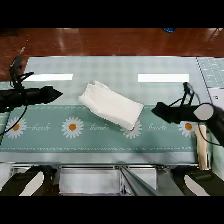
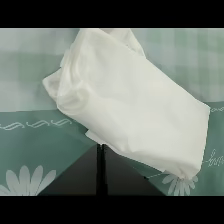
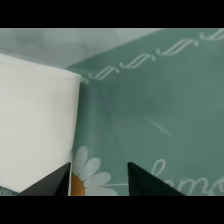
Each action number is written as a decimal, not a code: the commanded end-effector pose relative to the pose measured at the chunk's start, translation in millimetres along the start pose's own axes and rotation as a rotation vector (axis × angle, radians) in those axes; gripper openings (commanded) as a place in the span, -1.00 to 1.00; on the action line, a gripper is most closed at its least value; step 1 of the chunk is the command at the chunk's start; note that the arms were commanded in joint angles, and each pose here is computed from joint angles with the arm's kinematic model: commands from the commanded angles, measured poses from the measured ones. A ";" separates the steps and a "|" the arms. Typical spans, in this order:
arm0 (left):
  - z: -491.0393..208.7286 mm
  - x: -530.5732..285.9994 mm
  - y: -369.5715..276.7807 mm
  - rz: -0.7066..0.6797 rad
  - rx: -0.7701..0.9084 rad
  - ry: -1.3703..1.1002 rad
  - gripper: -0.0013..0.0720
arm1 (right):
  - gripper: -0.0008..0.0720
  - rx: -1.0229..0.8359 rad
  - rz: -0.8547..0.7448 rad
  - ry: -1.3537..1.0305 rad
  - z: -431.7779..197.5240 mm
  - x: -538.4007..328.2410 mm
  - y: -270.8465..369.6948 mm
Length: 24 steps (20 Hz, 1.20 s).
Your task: Fold the shirts.
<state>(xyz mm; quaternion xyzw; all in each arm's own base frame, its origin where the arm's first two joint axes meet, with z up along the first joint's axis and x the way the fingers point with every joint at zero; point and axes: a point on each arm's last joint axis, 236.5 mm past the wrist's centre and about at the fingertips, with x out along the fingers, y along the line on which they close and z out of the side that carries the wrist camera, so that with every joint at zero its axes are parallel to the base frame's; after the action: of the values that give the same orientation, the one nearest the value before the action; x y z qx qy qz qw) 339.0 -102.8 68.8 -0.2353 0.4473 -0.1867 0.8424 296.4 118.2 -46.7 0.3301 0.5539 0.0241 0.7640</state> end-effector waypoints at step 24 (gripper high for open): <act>-14.6 20.9 -7.6 -0.019 0.003 0.070 -0.91 | -0.93 -0.442 0.480 0.042 95.5 -58.4 260.7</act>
<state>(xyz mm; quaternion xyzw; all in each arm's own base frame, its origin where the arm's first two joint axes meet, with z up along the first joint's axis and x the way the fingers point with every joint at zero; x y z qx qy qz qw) 337.7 -122.9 52.1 -0.2320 0.4727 -0.2023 0.8257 419.4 270.0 89.6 0.3107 0.5046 0.3325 0.7337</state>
